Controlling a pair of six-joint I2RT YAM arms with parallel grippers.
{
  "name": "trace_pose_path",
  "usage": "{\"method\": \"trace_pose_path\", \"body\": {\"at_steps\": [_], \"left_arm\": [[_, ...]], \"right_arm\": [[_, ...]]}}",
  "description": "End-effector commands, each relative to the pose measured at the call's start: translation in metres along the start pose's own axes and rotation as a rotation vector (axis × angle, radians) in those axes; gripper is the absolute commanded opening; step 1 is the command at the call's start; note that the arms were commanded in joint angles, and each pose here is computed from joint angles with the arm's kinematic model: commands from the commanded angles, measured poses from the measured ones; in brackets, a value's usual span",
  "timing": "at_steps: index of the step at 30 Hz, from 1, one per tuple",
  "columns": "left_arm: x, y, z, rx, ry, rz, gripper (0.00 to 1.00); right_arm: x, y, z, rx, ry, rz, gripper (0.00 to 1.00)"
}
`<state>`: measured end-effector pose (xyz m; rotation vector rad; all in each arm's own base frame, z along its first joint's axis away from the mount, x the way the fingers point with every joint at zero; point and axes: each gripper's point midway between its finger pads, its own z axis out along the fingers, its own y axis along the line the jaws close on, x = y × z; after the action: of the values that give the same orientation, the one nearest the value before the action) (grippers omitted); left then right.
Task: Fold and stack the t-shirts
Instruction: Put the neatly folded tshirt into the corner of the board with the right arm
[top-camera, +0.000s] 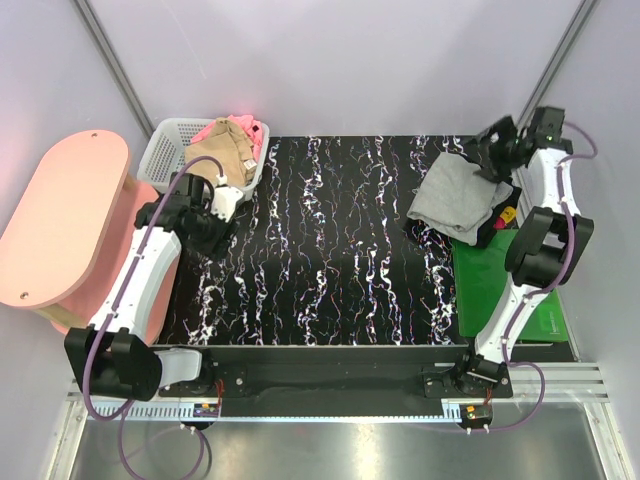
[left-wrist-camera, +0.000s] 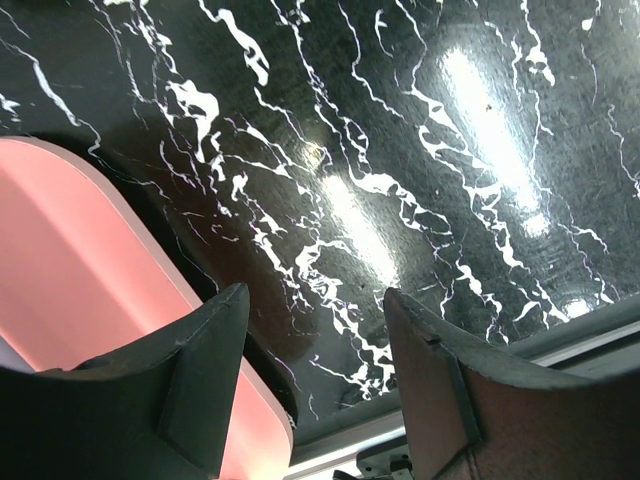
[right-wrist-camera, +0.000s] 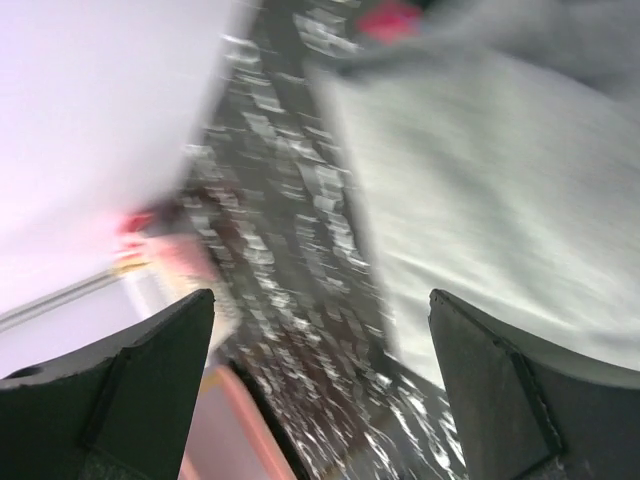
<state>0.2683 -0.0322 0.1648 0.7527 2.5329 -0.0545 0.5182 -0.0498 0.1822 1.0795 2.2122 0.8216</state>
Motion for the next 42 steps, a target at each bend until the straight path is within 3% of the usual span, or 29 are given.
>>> {"method": "trace_pose_path", "body": {"at_steps": [1,9,12,16,19,25,29,31,33,34,36,42], "left_arm": [[-0.017,0.01,-0.007,-0.029,-0.039,-0.014,0.62],[-0.011,0.012,-0.002,-0.028,-0.015,-0.015,0.61],[-0.01,0.011,-0.002,-0.022,-0.015,-0.021,0.61],[-0.01,0.011,-0.005,-0.027,-0.025,-0.023,0.61],[-0.012,0.009,-0.009,-0.025,-0.044,-0.036,0.61],[-0.057,0.008,-0.057,-0.036,-0.224,-0.101,0.65],[-0.081,0.01,-0.095,-0.062,-0.346,-0.107,0.68],[-0.086,0.01,-0.107,-0.075,-0.383,-0.115,0.69],[-0.085,0.01,-0.11,-0.086,-0.389,-0.121,0.7],[-0.082,0.009,-0.11,-0.088,-0.389,-0.132,0.72],[-0.077,0.008,-0.108,-0.092,-0.382,-0.135,0.74],[-0.053,0.005,-0.104,-0.134,-0.377,-0.14,0.77]], "right_arm": [[-0.02,0.07,-0.013,-0.242,0.0,-0.061,0.96],[-0.007,-0.021,0.075,-0.08,0.112,-0.016,0.96],[-0.005,-0.057,0.091,-0.001,0.115,0.005,0.97],[-0.014,-0.074,0.094,0.032,0.094,-0.007,0.97],[-0.026,-0.052,0.078,-0.007,0.053,-0.047,0.98],[-0.033,0.078,-0.024,-0.236,-0.099,-0.259,1.0],[0.02,0.158,-0.1,-0.376,-0.165,-0.486,1.0],[0.076,0.193,-0.136,-0.436,-0.172,-0.654,1.0],[0.138,0.199,-0.138,-0.462,-0.094,-0.757,1.0],[0.159,0.204,-0.16,-0.5,-0.1,-0.796,1.0],[0.206,0.192,-0.153,-0.514,-0.019,-0.825,1.0],[0.283,0.153,-0.171,-0.563,0.099,-0.875,1.0]]}}
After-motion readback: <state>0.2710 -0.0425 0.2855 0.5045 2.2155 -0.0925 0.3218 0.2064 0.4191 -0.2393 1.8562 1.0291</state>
